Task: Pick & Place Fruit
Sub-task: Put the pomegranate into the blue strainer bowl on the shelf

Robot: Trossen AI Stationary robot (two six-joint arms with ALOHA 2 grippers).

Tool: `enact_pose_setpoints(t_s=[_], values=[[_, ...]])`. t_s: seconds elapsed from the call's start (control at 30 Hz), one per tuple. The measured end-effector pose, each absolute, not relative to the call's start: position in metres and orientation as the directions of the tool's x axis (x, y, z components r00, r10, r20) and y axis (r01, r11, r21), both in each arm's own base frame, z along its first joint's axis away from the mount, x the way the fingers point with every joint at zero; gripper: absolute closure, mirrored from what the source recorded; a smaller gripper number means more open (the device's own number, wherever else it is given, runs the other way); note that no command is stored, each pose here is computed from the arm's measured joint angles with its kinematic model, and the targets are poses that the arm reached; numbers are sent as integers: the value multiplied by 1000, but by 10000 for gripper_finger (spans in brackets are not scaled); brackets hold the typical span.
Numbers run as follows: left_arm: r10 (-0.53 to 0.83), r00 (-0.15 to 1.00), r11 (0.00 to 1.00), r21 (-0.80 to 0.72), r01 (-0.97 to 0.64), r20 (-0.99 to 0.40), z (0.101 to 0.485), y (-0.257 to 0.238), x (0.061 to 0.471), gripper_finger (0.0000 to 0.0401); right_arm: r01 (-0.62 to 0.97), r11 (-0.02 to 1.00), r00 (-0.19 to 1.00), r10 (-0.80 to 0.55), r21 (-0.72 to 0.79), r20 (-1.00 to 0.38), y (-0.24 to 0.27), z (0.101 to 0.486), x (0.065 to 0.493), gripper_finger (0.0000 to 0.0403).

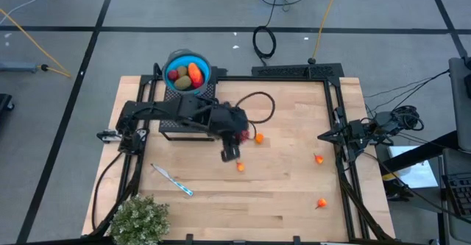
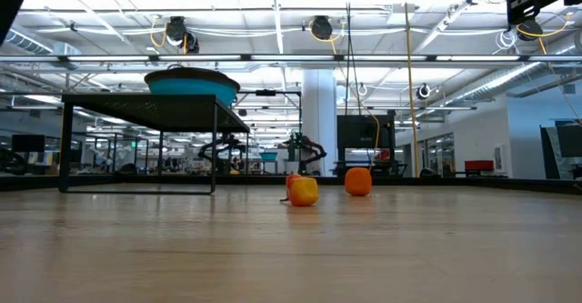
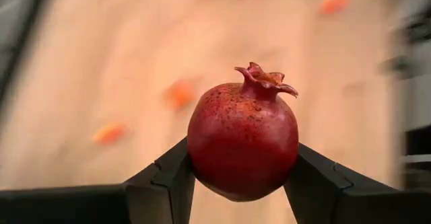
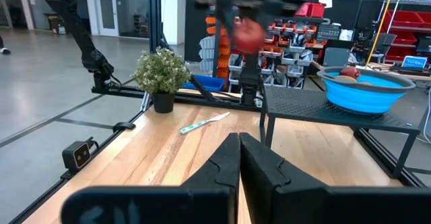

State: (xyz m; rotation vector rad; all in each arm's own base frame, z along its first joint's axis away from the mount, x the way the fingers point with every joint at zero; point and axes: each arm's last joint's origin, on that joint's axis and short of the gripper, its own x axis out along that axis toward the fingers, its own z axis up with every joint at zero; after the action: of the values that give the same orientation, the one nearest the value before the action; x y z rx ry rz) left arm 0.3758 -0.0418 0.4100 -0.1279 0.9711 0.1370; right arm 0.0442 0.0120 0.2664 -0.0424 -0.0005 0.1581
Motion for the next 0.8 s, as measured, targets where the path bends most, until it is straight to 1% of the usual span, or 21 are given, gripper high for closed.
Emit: enact_pose_setpoints(t_s=[0.07, 0.17, 0.23, 0.3, 0.57, 0.8], values=[[166, 464, 965, 47, -257, -870, 405, -30, 368, 217, -158, 987, 988, 158, -41, -3, 12, 266, 44, 399], [289, 344, 918, 156, -365, -894, 401, -12, 358, 217, -157, 987, 988, 157, -40, -3, 12, 266, 44, 399], [331, 335, 895, 181, -407, -882, 401, 2, 358, 217, -158, 987, 987, 158, -40, -3, 12, 266, 44, 399], [341, 341, 896, 192, -401, -876, 404, 15, 357, 217, -157, 987, 988, 157, -40, -3, 12, 266, 44, 399], [414, 276, 830, 235, -506, -867, 413, 81, 338, 217, -157, 987, 988, 157, -41, -2, 12, 266, 44, 399], [429, 222, 759, 216, -615, -876, 417, 143, 312, 217, -157, 987, 988, 157, -42, -3, 12, 266, 44, 399]])
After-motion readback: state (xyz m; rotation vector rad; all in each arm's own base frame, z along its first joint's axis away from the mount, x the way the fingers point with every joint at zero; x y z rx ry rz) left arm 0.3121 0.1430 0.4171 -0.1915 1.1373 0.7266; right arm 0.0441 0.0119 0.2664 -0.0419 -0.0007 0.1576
